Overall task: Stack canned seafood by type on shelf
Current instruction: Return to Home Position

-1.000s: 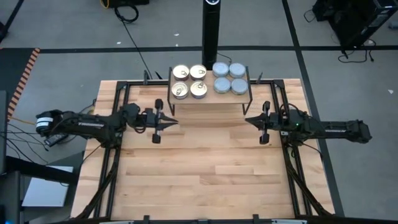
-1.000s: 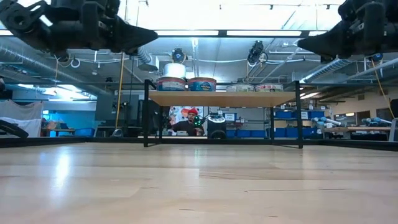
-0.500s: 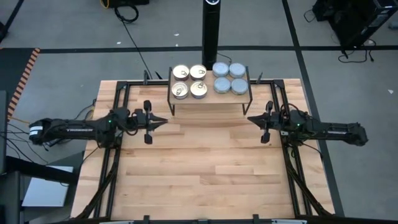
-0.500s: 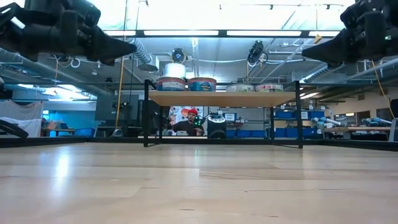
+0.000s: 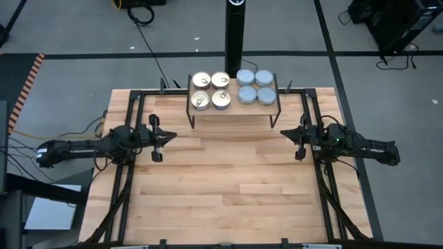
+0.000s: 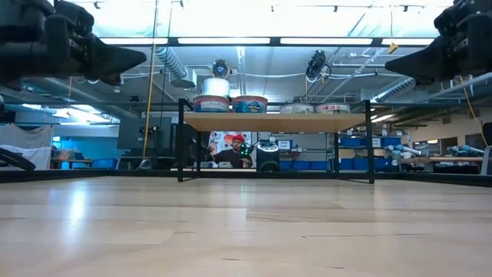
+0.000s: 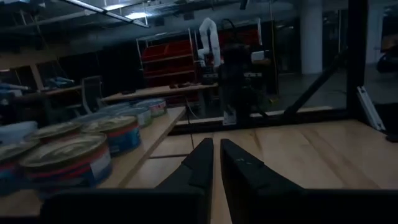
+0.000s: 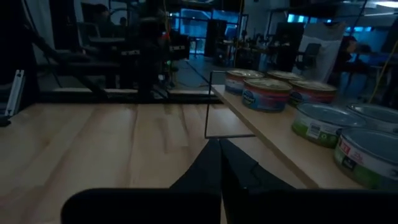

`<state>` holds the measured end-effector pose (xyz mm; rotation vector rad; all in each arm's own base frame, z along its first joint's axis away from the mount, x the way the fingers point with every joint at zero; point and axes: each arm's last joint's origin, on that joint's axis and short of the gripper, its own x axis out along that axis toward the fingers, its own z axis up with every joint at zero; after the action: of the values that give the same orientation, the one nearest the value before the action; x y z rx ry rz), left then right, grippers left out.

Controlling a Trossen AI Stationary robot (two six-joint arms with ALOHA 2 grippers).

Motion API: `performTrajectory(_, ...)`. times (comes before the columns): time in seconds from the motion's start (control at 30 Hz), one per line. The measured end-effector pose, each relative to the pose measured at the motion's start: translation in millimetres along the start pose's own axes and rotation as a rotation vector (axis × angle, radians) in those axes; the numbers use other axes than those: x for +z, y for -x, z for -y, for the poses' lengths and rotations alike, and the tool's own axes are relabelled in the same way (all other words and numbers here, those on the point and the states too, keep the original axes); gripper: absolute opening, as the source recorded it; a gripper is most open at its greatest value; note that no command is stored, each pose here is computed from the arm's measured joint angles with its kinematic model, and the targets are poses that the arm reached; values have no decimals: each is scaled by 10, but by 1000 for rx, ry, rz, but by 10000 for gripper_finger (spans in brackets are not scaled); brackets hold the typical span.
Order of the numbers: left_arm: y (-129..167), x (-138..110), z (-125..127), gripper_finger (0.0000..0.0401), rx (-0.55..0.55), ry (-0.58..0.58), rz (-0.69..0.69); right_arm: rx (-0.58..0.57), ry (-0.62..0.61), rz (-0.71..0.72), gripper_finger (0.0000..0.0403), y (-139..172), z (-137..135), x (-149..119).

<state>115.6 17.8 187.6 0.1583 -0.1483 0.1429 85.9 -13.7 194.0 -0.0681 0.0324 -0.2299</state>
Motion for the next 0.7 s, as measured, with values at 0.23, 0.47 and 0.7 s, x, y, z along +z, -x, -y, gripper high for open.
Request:
performTrajectory(0.23,72,-68,16,34,-6,19,-46,6,-7,-54,3,-6,-6,-62)
performTrajectory(0.47,196,-95,7,34,45,14,-78,4,-13,-90,2,-4,-7,-95)
performTrajectory(0.7,229,-100,34,34,1,34,-118,-9,-26,-82,2,-5,-4,-89)
